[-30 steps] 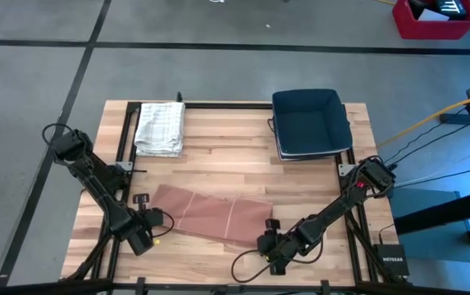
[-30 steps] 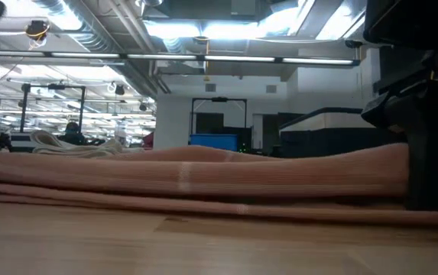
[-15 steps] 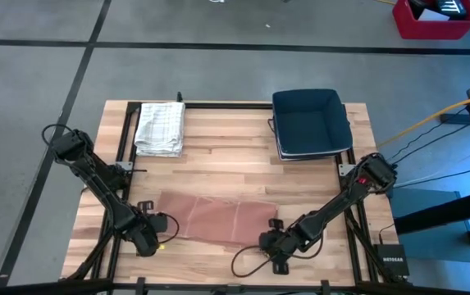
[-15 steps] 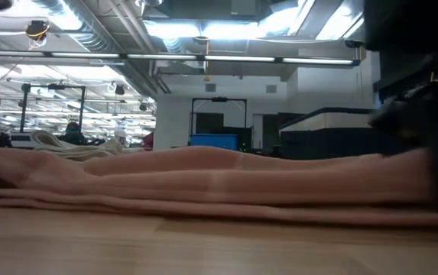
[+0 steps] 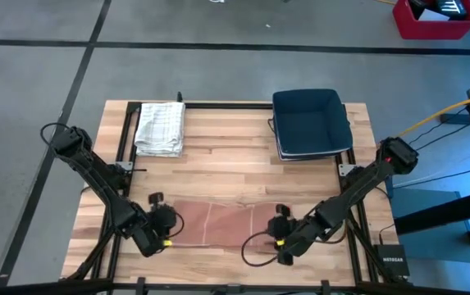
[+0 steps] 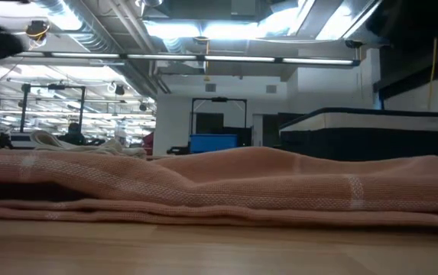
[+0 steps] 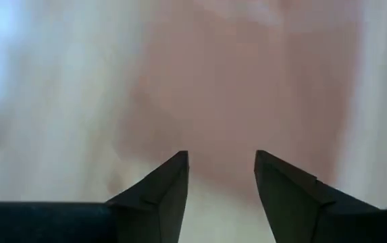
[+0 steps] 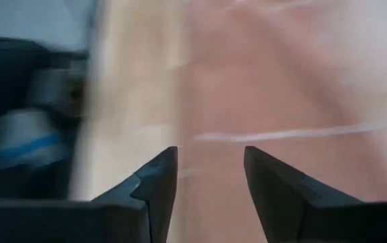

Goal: Fold towel
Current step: Fold the brown towel on the table

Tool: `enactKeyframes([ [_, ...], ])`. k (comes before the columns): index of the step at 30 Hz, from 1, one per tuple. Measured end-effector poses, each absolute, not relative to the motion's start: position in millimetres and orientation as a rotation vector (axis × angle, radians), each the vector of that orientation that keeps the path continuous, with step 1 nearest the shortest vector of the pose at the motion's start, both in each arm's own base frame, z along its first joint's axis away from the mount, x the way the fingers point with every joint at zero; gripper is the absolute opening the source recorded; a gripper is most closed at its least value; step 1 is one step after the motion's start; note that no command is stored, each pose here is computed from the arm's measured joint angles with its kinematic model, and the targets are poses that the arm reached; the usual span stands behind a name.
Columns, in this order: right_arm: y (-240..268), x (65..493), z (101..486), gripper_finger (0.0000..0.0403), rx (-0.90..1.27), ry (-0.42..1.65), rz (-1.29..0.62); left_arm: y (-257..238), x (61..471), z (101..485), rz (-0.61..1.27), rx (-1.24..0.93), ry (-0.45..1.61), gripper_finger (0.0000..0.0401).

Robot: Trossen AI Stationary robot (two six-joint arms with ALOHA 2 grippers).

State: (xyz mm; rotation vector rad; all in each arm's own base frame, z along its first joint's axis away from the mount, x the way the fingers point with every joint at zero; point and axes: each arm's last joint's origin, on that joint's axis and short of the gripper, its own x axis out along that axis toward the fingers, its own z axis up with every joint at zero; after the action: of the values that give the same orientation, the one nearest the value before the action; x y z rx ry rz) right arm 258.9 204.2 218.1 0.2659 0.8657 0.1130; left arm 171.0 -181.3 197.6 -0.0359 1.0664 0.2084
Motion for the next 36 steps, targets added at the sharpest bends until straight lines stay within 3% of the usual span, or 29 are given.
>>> enactKeyframes([
  [4,194.7,261.0,192.5,0.0175,0.103,0.755,-0.071,-171.0,181.4,183.8,0.297,-0.061,0.874,0.0150],
  [7,181.4,265.5,163.7,0.0175,0.108,0.775,-0.088,-160.1,186.9,163.6,0.300,-0.127,0.831,0.0141],
  [14,163.1,245.3,121.2,0.0175,0.150,1.004,-0.045,-128.8,168.0,121.3,0.438,-0.233,0.899,0.0131],
  [20,171.3,231.6,116.1,0.0175,0.146,1.004,-0.054,-114.2,149.1,102.4,0.586,-0.401,0.879,0.0130],
  [28,170.5,238.9,122.5,0.0175,0.111,0.988,-0.069,-121.9,159.9,129.6,0.452,-0.310,0.906,0.0130],
  [36,175.7,264.5,156.9,0.0175,0.082,0.843,-0.010,-133.9,184.2,176.3,0.256,-0.264,0.704,0.0130],
])
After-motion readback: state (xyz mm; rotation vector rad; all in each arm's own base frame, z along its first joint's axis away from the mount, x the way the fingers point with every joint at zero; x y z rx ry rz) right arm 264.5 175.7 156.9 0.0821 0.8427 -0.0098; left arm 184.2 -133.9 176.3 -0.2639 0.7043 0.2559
